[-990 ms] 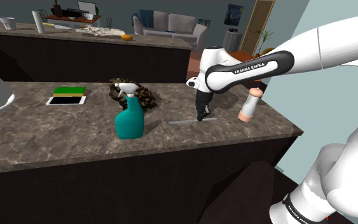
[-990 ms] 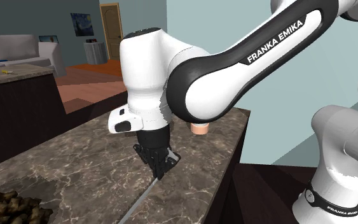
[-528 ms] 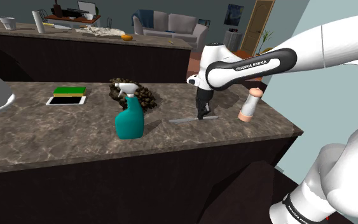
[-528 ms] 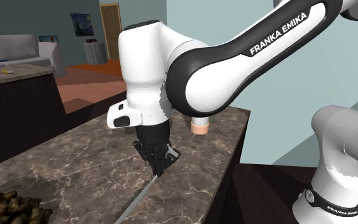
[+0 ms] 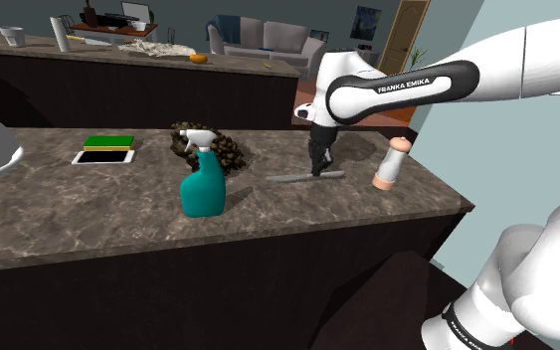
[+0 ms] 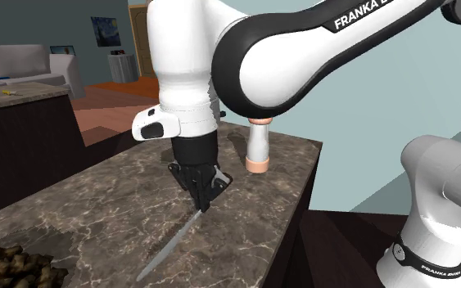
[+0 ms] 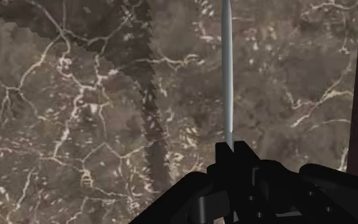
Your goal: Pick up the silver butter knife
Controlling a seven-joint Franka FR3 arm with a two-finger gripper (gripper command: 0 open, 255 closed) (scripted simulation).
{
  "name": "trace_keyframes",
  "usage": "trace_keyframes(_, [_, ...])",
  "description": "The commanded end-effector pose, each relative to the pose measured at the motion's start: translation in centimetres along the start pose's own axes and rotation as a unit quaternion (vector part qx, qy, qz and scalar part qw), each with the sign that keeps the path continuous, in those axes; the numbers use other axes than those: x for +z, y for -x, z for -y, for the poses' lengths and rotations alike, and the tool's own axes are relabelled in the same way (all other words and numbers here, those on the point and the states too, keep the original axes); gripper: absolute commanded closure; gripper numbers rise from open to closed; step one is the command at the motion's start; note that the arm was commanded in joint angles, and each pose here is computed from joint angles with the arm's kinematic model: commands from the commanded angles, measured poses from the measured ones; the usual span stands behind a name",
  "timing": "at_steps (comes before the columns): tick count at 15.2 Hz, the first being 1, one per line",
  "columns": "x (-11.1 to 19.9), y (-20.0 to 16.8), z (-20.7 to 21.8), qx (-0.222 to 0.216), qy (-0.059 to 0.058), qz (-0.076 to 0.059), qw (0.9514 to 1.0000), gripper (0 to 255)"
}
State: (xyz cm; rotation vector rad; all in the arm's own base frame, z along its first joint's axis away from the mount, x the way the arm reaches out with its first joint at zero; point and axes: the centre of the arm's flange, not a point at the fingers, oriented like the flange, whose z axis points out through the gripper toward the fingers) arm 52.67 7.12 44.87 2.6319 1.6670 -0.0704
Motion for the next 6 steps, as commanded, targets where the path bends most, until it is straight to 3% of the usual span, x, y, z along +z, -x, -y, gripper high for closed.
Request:
trace_keyframes(1, [-1.1,0.1,0.0,0.0,0.0,0.0,1.0,255])
trace_keyframes(6, [-2.7,0.2,0.0,0.0,0.0,0.0,1.0,255])
